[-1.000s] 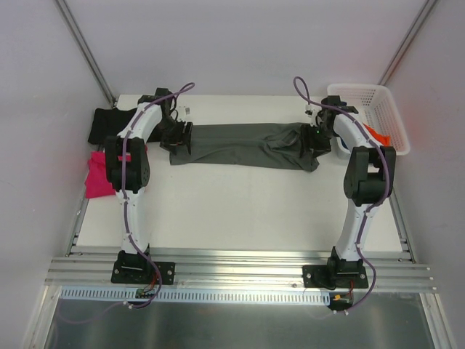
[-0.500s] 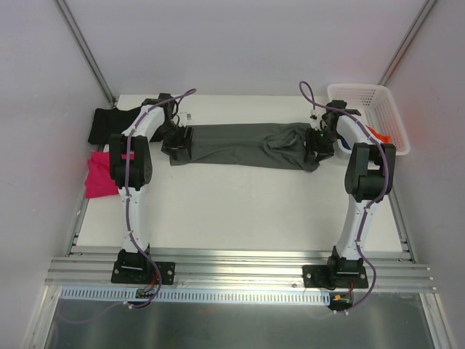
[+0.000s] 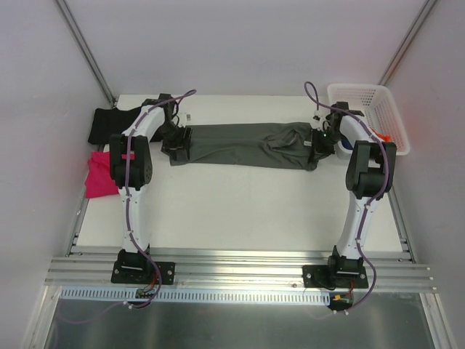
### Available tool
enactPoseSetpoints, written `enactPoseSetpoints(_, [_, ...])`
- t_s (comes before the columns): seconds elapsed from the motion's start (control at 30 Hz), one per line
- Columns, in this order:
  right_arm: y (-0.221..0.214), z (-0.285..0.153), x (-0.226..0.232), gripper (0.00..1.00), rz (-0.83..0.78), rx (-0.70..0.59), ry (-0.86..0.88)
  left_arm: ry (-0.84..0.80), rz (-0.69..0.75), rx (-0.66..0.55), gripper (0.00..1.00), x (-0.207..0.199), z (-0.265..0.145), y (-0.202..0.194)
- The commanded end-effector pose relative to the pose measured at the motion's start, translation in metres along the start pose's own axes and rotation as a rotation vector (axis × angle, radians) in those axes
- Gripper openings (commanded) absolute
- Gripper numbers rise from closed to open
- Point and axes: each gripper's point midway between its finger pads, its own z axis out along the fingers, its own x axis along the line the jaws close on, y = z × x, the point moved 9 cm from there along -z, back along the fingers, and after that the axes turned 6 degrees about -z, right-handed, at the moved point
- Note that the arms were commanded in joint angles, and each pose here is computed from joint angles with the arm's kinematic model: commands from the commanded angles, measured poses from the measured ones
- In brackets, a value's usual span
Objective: Fold and stack the t-shirts
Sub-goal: Fold the other side of the tshirt into a rectangle
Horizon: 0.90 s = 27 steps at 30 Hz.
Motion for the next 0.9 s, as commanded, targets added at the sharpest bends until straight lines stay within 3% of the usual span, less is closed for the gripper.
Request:
enactPoseSetpoints(0.0, [0.011, -0.028, -0.002, 0.01, 0.010, -0.074, 0.006, 0.039, 0.012, 0.035, 0.57, 0.002, -0.002, -0.008])
enactPoseSetpoints(0.33, [0.017, -0.062, -0.023, 0.04, 0.060, -0.162, -0.043, 0.059, 0.022, 0.041, 0.53, 0.004, 0.000, -0.008])
enactPoseSetpoints(0.6, [0.019, -0.063, -0.030, 0.06, 0.034, -0.159, -0.054, 0.070, 0.025, 0.041, 0.53, 0.005, 0.000, -0.009])
enactPoseSetpoints(0.63, [0.018, -0.063, -0.032, 0.08, 0.026, -0.151, -0.069, 0.070, 0.027, 0.038, 0.53, 0.005, -0.001, -0.008])
enactPoseSetpoints(0.67, [0.018, -0.065, -0.033, 0.22, 0.029, -0.147, -0.096, 0.070, 0.028, 0.039, 0.52, 0.005, -0.001, -0.009])
enactPoseSetpoints(0.73, [0.017, -0.068, -0.036, 0.30, 0.032, -0.144, -0.140, 0.073, 0.031, 0.036, 0.52, 0.005, -0.002, -0.008])
enactPoseSetpoints(0.77, [0.017, -0.069, -0.036, 0.40, 0.021, -0.147, -0.144, 0.071, 0.032, 0.030, 0.52, 0.005, -0.003, -0.007])
enactPoseSetpoints(0.87, [0.020, -0.081, -0.030, 0.50, 0.015, -0.176, -0.165, 0.053, 0.050, -0.017, 0.52, -0.001, -0.017, -0.001])
